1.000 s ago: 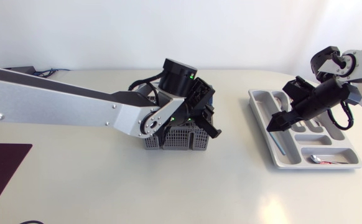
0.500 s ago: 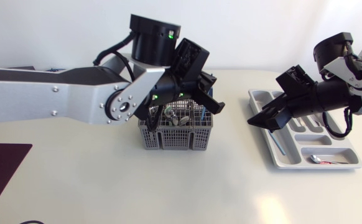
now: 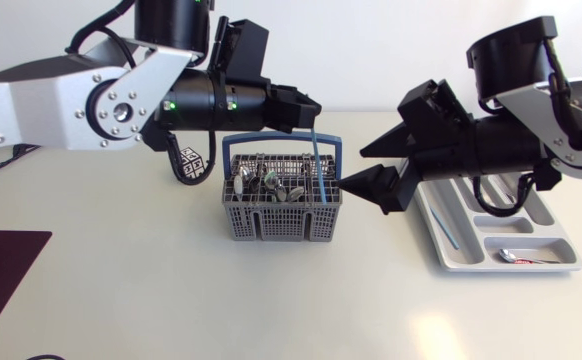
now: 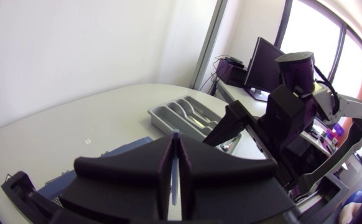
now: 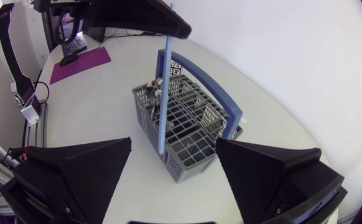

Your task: Transfer all utensils from the basket to the drawer tray.

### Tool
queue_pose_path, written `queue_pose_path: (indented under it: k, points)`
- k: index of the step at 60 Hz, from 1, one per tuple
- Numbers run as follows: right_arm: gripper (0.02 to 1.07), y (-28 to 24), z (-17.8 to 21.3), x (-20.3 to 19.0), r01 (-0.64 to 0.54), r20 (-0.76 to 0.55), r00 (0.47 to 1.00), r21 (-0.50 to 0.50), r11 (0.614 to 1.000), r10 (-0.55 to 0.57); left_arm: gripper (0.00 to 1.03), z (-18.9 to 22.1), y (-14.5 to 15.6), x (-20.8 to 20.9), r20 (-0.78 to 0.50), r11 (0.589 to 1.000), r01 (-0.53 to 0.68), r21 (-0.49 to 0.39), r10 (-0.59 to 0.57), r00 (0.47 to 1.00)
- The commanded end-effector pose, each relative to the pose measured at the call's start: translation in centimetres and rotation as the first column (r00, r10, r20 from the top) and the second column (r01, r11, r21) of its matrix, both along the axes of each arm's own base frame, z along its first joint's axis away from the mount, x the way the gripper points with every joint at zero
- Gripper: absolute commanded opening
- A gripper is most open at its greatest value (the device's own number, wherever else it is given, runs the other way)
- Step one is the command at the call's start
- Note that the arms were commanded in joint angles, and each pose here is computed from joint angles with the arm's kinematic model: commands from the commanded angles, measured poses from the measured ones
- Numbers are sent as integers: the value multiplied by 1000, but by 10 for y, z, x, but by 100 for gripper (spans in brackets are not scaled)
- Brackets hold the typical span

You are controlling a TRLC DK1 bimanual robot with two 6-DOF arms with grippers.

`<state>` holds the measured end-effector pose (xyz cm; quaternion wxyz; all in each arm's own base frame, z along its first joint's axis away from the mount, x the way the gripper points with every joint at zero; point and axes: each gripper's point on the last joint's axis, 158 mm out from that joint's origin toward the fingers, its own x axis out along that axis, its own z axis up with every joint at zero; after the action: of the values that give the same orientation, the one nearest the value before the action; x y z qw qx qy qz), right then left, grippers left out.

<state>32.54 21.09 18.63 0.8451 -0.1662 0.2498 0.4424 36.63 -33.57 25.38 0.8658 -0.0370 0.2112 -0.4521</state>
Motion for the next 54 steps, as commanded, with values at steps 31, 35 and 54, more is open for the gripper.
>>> queue_pose_path:
  k: [31,35,54]
  points:
    - [20,54,14,5,-63,-113,991,92,994,74,4,40,8,-6,-126,987,42,-155,-62,990]
    - [7,54,12,3,-66,-122,990,94,993,77,6,40,11,-4,-131,987,35,-158,-56,990]
    - [7,55,-7,-17,-97,-171,979,91,991,111,59,62,17,-4,-123,980,43,-195,-68,990]
